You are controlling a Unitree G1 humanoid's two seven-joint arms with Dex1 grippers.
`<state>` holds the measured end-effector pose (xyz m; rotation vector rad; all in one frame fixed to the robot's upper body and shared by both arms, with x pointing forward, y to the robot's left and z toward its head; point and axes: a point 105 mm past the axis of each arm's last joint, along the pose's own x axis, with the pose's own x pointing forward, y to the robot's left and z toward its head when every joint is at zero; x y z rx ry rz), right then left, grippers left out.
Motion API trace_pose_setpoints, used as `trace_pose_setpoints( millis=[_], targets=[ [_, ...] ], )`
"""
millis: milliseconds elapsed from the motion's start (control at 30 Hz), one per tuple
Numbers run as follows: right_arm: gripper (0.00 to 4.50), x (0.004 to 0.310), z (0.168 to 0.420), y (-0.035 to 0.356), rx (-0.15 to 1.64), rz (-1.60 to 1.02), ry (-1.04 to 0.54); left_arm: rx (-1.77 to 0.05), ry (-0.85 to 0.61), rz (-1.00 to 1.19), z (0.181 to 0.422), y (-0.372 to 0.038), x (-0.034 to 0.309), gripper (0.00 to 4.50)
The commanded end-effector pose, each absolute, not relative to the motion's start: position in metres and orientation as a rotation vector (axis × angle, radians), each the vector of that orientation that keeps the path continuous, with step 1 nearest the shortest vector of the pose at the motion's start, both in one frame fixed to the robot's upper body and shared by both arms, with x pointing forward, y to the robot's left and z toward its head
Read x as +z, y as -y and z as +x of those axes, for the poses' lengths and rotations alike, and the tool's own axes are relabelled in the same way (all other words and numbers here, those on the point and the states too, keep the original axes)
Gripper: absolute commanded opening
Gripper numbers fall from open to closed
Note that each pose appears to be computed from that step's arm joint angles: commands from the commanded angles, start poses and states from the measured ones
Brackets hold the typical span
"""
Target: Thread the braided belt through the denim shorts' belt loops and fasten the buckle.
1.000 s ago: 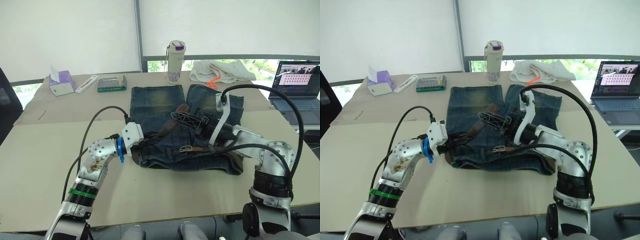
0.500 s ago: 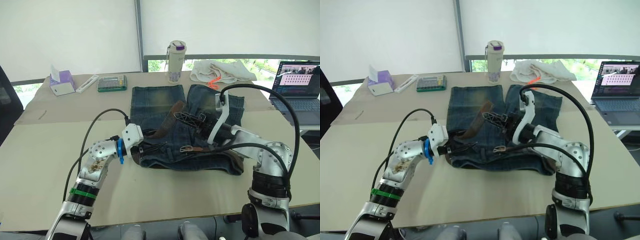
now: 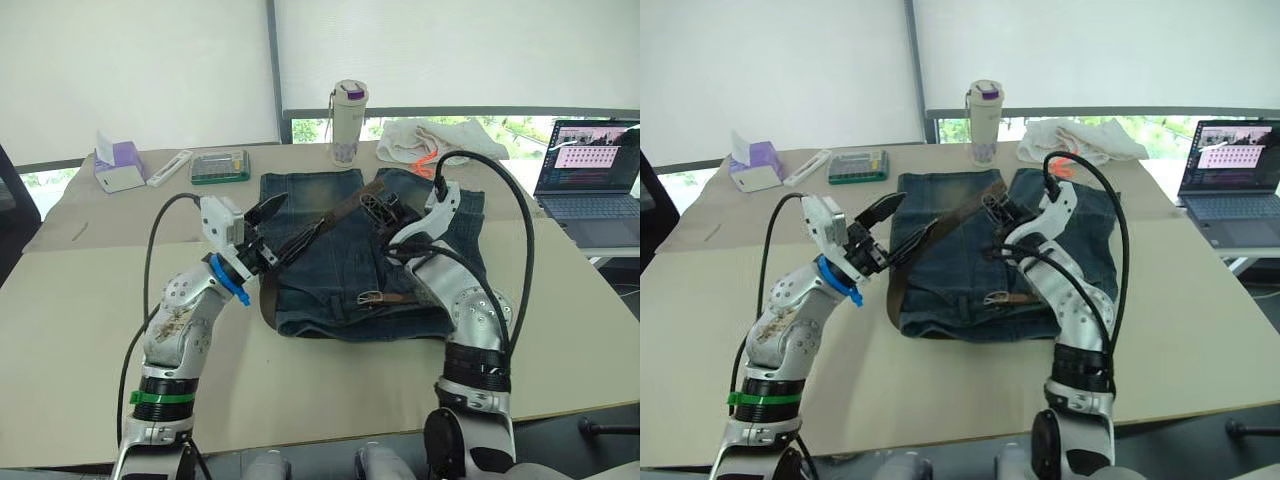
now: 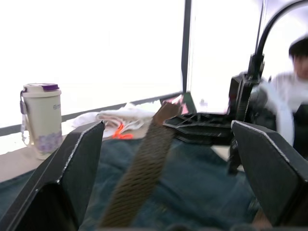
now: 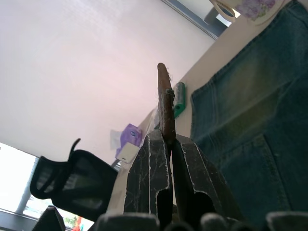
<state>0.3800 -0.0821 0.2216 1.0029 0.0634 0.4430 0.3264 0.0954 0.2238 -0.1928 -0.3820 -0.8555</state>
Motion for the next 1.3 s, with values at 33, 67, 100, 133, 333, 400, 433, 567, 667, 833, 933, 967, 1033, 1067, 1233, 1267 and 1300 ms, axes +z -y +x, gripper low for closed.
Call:
trace_pose_setpoints(
  millis=[33, 67, 100, 133, 333, 400, 433, 567, 667, 833, 933, 967, 1033, 1067, 1233, 1267, 1300],
  targets=[
    [0.00, 0.244, 0.379, 0.089, 0.415, 1.089, 0.045, -0.920, 0.283, -0.332, 0.314, -0.086, 0.220, 4.47],
    [0.00, 0.247, 0.379, 0.089, 0.414, 1.112, 0.060, -0.938, 0.248, -0.364, 0.312, -0.083, 0.217, 4.47],
    [0.00, 0.251, 0.378, 0.090, 0.416, 1.139, 0.076, -0.949, 0.218, -0.402, 0.309, -0.079, 0.213, 4.47],
    [0.00, 0.254, 0.377, 0.090, 0.426, 1.152, 0.085, -0.952, 0.182, -0.462, 0.308, -0.077, 0.211, 4.47],
    [0.00, 0.254, 0.364, 0.074, 0.520, 1.160, 0.041, -0.948, 0.049, -0.749, 0.309, -0.059, 0.201, 4.47],
    [0.00, 0.251, 0.359, 0.070, 0.542, 1.171, 0.023, -0.951, 0.023, -0.809, 0.309, -0.054, 0.199, 4.47],
    [0.00, 0.251, 0.357, 0.068, 0.555, 1.175, 0.018, -0.966, 0.010, -0.831, 0.308, -0.051, 0.198, 4.47],
    [0.00, 0.254, 0.347, 0.060, 0.625, 1.219, 0.008, -1.000, -0.013, -0.886, 0.305, -0.043, 0.198, 4.47],
    [0.00, 0.253, 0.342, 0.056, 0.657, 1.267, -0.037, -0.957, 0.022, -0.966, 0.312, -0.045, 0.202, 4.47],
    [0.00, 0.255, 0.334, 0.052, 0.696, 1.342, -0.085, -0.939, 0.092, -0.997, 0.317, -0.045, 0.210, 4.47],
    [0.00, 0.251, 0.330, 0.049, 0.707, 1.331, -0.116, -0.923, 0.135, -1.029, 0.319, -0.047, 0.217, 4.47],
    [0.00, 0.250, 0.329, 0.048, 0.708, 1.333, -0.122, -0.921, 0.143, -1.034, 0.319, -0.047, 0.218, 4.47],
    [0.00, 0.248, 0.328, 0.047, 0.708, 1.327, -0.131, -0.914, 0.168, -1.045, 0.320, -0.050, 0.222, 4.47],
    [0.00, 0.247, 0.328, 0.047, 0.707, 1.322, -0.134, -0.909, 0.178, -1.052, 0.320, -0.051, 0.224, 4.47],
    [0.00, 0.245, 0.329, 0.047, 0.701, 1.311, -0.142, -0.872, 0.192, -1.041, 0.324, -0.053, 0.224, 4.47],
    [0.00, 0.243, 0.330, 0.048, 0.690, 1.303, -0.144, -0.860, 0.202, -1.043, 0.325, -0.054, 0.225, 4.47],
    [0.00, 0.241, 0.331, 0.049, 0.680, 1.293, -0.146, -0.850, 0.207, -1.048, 0.326, -0.056, 0.225, 4.47]
  ],
)
